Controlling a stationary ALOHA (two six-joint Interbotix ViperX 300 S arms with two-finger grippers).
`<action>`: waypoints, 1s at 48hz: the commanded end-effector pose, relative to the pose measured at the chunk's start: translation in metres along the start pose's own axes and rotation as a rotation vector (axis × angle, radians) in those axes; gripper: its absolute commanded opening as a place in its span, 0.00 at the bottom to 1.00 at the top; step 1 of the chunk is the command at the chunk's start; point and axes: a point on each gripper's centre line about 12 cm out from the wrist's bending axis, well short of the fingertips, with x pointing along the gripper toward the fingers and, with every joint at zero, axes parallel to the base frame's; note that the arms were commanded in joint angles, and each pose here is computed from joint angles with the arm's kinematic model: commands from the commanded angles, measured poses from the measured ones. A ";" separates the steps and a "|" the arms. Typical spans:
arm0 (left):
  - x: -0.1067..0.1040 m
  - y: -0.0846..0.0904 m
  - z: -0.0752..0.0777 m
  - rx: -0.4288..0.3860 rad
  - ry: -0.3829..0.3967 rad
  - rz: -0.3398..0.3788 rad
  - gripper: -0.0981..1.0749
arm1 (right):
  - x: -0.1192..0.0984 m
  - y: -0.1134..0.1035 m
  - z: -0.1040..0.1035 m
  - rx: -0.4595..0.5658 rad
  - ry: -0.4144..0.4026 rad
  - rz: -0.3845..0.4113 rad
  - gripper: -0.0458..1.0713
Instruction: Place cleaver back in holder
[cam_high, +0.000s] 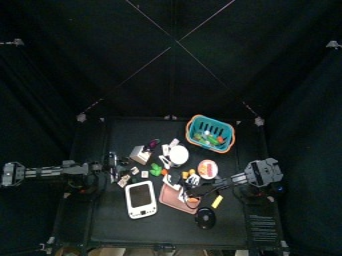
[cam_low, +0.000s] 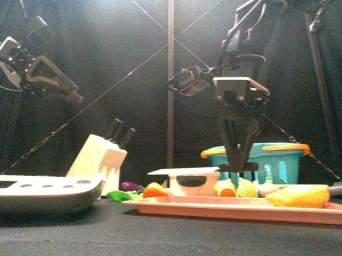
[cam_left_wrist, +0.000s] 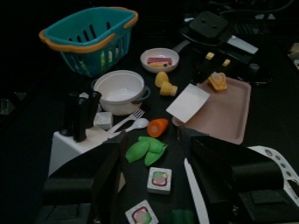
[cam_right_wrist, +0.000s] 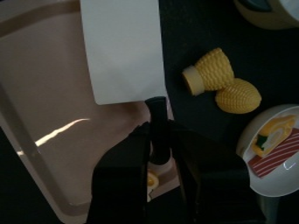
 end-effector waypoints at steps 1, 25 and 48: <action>0.001 0.001 0.006 -0.003 -0.015 0.002 0.82 | -0.031 -0.005 0.018 0.030 -0.038 -0.010 0.52; 0.000 0.014 0.012 -0.058 -0.037 0.067 0.82 | -0.074 -0.006 0.080 -0.213 -0.071 -0.315 0.52; -0.012 0.065 -0.007 -0.339 -0.070 0.351 0.82 | -0.090 -0.003 0.139 -0.455 -0.094 -0.559 0.52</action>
